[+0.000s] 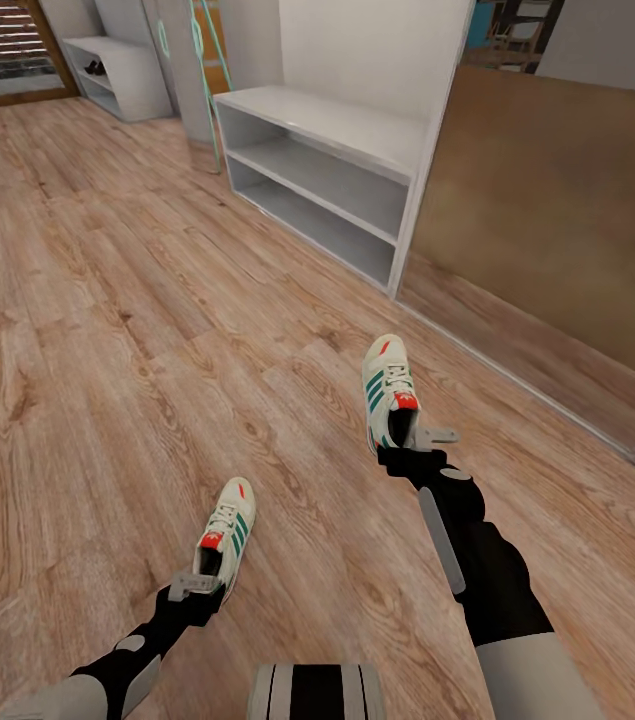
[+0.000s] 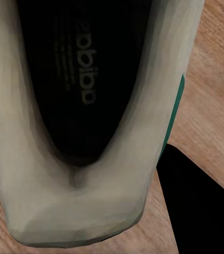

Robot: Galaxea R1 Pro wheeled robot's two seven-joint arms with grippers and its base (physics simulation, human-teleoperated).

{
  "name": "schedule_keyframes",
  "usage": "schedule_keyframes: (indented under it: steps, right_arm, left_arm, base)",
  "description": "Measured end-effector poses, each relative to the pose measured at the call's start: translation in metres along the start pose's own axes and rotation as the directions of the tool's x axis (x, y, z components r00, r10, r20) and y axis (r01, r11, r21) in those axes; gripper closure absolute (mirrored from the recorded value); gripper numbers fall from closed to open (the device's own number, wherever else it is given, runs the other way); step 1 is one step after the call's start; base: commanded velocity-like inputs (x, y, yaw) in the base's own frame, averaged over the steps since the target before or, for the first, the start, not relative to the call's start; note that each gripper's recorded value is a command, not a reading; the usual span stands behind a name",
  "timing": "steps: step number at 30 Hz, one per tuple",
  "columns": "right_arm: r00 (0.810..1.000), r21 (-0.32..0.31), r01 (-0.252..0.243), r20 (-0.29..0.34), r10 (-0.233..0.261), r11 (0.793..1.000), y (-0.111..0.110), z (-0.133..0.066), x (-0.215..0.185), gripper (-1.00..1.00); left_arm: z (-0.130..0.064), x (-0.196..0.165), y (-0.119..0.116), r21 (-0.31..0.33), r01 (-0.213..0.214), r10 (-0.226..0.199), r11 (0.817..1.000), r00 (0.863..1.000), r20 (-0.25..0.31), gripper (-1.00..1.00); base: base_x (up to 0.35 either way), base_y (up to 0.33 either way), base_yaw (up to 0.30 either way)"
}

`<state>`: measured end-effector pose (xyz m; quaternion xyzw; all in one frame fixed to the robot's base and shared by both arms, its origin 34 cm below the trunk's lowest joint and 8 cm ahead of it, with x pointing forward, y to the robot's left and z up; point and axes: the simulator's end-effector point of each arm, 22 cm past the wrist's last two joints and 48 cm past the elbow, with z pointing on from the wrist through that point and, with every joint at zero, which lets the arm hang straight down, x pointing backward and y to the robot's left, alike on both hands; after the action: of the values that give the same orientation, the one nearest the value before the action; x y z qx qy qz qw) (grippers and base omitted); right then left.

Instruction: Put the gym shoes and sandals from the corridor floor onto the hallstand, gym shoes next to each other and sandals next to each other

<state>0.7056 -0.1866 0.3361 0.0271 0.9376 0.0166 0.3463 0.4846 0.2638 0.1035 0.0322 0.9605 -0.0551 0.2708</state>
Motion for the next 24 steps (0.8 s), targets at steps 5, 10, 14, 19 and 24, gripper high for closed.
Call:
schedule_keyframes:
  steps: [5,10,14,19,24]
  right_arm:
    - [1.000,0.001,0.000,-0.017,0.000,1.000,-0.001,0.006,0.009,1.00]
    - [1.000,0.001,0.000,-0.023,0.000,1.000,-0.001,0.008,0.012,1.00]
    - [1.000,0.001,0.000,-0.023,0.000,1.000,-0.001,0.009,0.013,1.00]
    - [1.000,0.001,0.000,-0.025,0.000,1.000,-0.001,0.009,0.013,1.00]
    - [0.999,0.003,0.000,-0.047,0.000,1.000,-0.002,0.017,0.026,1.00]
  left_arm:
    - [0.002,0.009,0.000,0.001,0.002,-0.002,1.000,1.000,-0.016,-1.00]
    - [0.003,0.013,0.000,0.001,0.003,-0.003,1.000,1.000,-0.022,-1.00]
    - [0.003,0.013,0.000,0.001,0.003,-0.003,1.000,1.000,-0.023,-1.00]
    - [0.003,0.014,0.000,0.001,0.003,-0.003,1.000,1.000,-0.024,-1.00]
    - [0.006,0.026,0.000,0.001,0.006,-0.006,1.000,0.999,-0.047,-1.00]
  base:
    - [0.000,0.000,0.000]
    - [0.000,0.000,0.000]
    - [0.000,0.000,0.000]
    - [0.000,0.000,0.000]
    - [0.000,0.000,0.000]
